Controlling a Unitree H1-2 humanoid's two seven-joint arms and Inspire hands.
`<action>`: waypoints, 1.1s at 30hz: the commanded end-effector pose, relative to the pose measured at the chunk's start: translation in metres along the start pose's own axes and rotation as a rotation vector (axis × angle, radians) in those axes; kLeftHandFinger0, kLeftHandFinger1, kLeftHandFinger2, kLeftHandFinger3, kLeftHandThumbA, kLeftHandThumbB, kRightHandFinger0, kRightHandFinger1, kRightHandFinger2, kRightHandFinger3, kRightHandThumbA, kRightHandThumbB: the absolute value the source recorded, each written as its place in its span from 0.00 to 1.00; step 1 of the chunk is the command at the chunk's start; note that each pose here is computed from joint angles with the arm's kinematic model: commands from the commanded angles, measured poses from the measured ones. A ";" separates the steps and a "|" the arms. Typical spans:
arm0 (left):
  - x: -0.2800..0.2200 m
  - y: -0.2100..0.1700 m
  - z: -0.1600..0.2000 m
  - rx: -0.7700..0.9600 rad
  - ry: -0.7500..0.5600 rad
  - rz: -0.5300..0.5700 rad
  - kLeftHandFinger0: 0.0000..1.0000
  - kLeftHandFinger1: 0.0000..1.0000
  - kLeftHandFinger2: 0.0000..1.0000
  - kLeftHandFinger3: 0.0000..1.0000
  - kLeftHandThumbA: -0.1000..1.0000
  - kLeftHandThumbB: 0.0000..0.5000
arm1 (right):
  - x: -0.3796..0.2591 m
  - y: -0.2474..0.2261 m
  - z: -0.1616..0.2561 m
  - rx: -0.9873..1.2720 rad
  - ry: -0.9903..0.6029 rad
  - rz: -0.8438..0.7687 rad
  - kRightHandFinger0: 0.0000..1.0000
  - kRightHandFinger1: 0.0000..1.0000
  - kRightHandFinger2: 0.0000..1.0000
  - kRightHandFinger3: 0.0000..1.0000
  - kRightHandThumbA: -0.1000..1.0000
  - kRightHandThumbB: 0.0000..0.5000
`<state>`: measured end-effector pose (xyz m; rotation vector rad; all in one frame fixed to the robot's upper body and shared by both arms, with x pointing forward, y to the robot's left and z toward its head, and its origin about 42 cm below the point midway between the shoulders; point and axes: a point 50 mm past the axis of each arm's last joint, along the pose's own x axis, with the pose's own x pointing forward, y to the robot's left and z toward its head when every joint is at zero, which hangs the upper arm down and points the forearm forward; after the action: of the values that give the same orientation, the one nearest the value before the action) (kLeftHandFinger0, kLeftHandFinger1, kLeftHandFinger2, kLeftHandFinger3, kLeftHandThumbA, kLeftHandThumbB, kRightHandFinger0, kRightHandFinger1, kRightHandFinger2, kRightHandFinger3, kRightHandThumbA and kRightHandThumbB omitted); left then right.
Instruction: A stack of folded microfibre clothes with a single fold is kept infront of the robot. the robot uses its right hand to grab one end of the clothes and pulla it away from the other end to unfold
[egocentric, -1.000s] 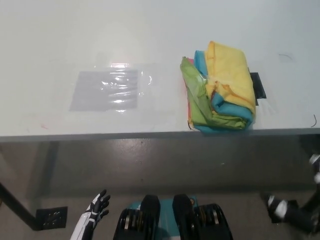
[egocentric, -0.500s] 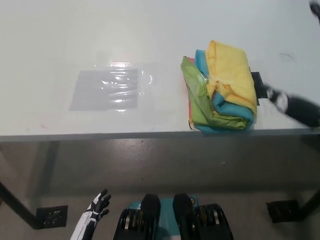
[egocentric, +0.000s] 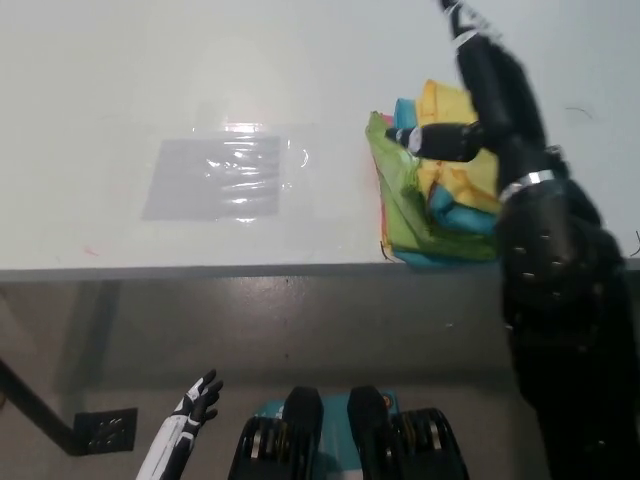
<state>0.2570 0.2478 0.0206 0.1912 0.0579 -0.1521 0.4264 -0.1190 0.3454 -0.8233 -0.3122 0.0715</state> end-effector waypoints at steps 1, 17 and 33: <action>0.005 0.004 0.009 0.034 -0.059 -0.012 1.00 1.00 1.00 1.00 1.00 1.00 | 0.014 0.014 0.009 -0.063 0.051 0.012 1.00 1.00 1.00 1.00 1.00 0.84; 0.010 0.007 0.015 0.053 -0.080 -0.015 1.00 1.00 1.00 1.00 1.00 1.00 | 0.019 0.032 -0.018 -0.187 0.235 0.098 1.00 1.00 1.00 1.00 1.00 0.97; 0.020 0.010 0.023 0.072 -0.091 -0.024 1.00 1.00 1.00 1.00 1.00 1.00 | 0.033 0.023 -0.040 -0.205 0.398 0.164 1.00 1.00 1.00 1.00 0.94 1.00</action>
<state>0.2658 0.2483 0.0285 0.2181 0.0263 -0.1646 0.4617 -0.1267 0.2797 -1.0460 0.1497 0.0569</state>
